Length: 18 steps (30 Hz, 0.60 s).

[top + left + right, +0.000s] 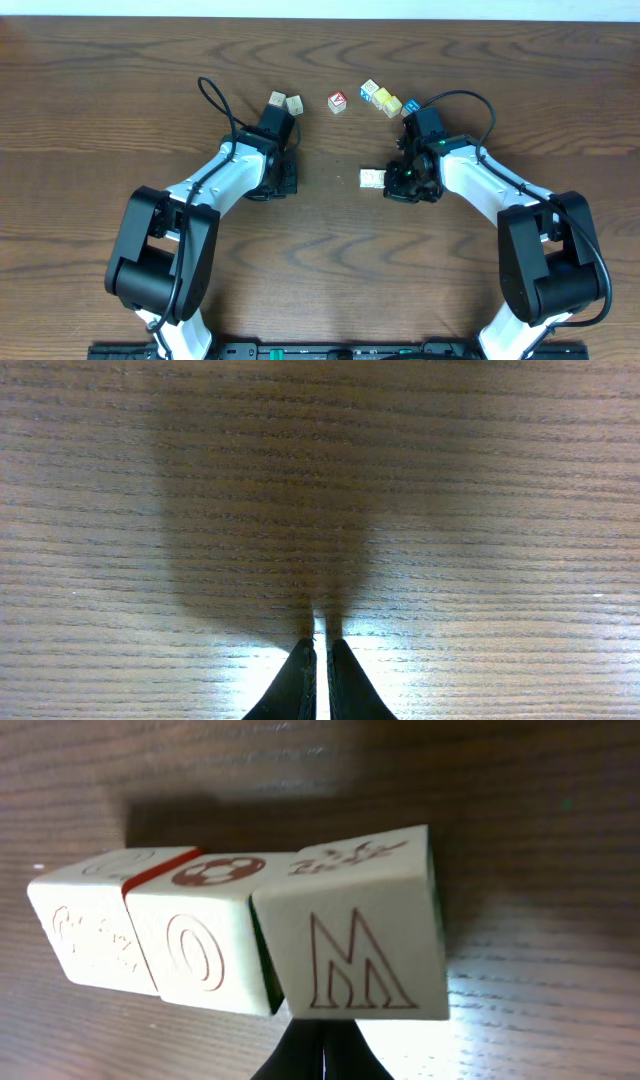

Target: Lift 3 blocks

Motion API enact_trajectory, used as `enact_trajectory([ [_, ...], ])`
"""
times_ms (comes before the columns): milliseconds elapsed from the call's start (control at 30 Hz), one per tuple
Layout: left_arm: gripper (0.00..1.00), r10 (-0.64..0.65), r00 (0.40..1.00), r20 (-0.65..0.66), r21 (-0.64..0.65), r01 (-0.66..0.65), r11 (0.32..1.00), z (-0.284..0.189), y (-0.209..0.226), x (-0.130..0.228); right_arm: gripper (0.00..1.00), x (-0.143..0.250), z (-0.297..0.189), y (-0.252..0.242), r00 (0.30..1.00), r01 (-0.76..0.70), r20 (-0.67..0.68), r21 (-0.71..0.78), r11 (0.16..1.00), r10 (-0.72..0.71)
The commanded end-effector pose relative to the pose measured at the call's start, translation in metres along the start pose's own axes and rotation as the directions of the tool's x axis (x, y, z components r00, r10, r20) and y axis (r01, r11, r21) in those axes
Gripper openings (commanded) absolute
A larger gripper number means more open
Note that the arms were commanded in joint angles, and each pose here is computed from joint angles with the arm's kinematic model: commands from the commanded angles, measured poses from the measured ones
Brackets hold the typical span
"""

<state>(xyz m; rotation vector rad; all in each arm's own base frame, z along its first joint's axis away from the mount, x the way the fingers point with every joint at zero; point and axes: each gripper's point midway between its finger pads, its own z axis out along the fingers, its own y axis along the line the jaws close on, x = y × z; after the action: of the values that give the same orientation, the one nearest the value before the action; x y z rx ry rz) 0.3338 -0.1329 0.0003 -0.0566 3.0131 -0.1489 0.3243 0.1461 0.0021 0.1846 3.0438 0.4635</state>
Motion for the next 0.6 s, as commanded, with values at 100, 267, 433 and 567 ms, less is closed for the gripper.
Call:
enact_trajectory([
  [100, 0.08, 0.015, 1.000, 0.006, -0.016, -0.015, 1.000, -0.002, 0.005, 0.001, 0.01, -0.006, -0.009, 0.013, 1.000, 0.003, 0.014, -0.039, 0.999, -0.003],
  [267, 0.08, 0.015, 1.000, 0.006, -0.016, -0.015, 1.000, -0.002, 0.005, 0.001, 0.01, -0.005, -0.008, 0.017, 0.999, 0.047, 0.016, -0.045, 0.998, -0.046],
  [433, 0.08, 0.015, 1.000, 0.011, -0.014, -0.015, 1.000, -0.002, 0.005, 0.000, 0.01, -0.006, -0.008, 0.021, 0.994, 0.099, 0.035, -0.006, 0.995, -0.099],
  [567, 0.08, 0.015, 1.000, 0.012, -0.013, -0.015, 1.000, -0.002, 0.005, 0.000, 0.01, -0.009, -0.011, 0.029, 0.991, 0.125, 0.054, 0.008, 0.992, -0.125],
])
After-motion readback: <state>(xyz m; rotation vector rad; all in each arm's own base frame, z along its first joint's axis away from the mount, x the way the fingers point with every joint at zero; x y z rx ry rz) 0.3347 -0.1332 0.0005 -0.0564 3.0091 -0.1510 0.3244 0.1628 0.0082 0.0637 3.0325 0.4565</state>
